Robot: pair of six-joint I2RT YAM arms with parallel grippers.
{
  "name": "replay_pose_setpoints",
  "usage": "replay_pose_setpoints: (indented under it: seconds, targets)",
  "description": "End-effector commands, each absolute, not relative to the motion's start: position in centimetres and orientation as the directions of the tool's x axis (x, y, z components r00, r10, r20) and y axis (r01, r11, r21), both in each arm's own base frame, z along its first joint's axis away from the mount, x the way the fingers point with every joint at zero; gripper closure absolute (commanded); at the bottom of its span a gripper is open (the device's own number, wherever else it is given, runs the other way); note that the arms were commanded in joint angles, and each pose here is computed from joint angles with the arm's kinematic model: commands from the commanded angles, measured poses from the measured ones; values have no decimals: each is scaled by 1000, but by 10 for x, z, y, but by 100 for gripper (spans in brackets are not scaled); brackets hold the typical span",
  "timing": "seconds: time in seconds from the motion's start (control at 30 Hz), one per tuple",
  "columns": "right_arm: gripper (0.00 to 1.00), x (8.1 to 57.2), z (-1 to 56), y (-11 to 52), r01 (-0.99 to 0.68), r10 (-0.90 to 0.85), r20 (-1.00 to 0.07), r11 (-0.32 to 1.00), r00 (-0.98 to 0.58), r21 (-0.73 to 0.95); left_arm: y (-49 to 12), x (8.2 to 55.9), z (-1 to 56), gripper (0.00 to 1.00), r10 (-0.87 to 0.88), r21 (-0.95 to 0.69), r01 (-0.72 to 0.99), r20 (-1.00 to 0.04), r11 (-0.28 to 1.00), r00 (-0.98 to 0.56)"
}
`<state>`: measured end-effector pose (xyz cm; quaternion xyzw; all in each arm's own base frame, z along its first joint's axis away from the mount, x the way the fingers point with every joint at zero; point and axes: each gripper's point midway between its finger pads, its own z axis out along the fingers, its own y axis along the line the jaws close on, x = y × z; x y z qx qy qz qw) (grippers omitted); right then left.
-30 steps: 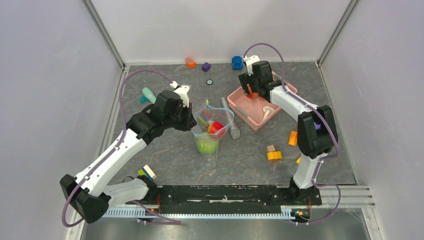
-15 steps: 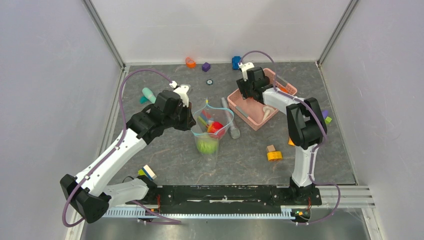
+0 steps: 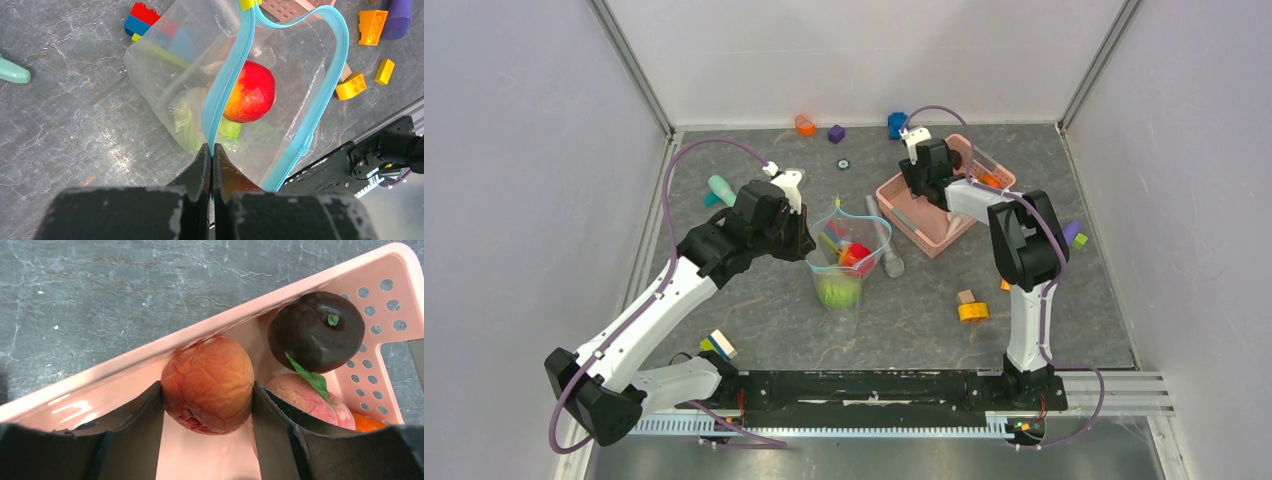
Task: Place the food in the zip-top bag and seal the zipper
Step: Pick up the fake fruit from the bin, then place the fake fruit in the zipper food storage bag.
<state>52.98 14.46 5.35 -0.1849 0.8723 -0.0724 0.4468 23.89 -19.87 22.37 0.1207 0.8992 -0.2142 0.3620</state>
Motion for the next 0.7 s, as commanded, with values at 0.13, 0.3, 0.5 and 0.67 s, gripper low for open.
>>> replay_pose_setpoints:
  seconds: [0.13,0.3,0.5,0.67]
  targets:
    - [78,513,137,136,-186,-327,-848,944,-417,-273,-201,245,232,98,62,-294,396,-731,870,-680]
    - [82,477,191,142,-243,-266,-907,951,-327,-191,-203,244,232,98,54,-307,394,-726,866,-686]
    - [82,390,263,223,-706,-139,-983,708,-119,-14,-204,244,232,98,50,-316,392,-720,864,-692]
    - [82,294,298,282,-930,-111,-991,350,75,-110,-204,243,233,98,47,-319,392,-722,863,-690]
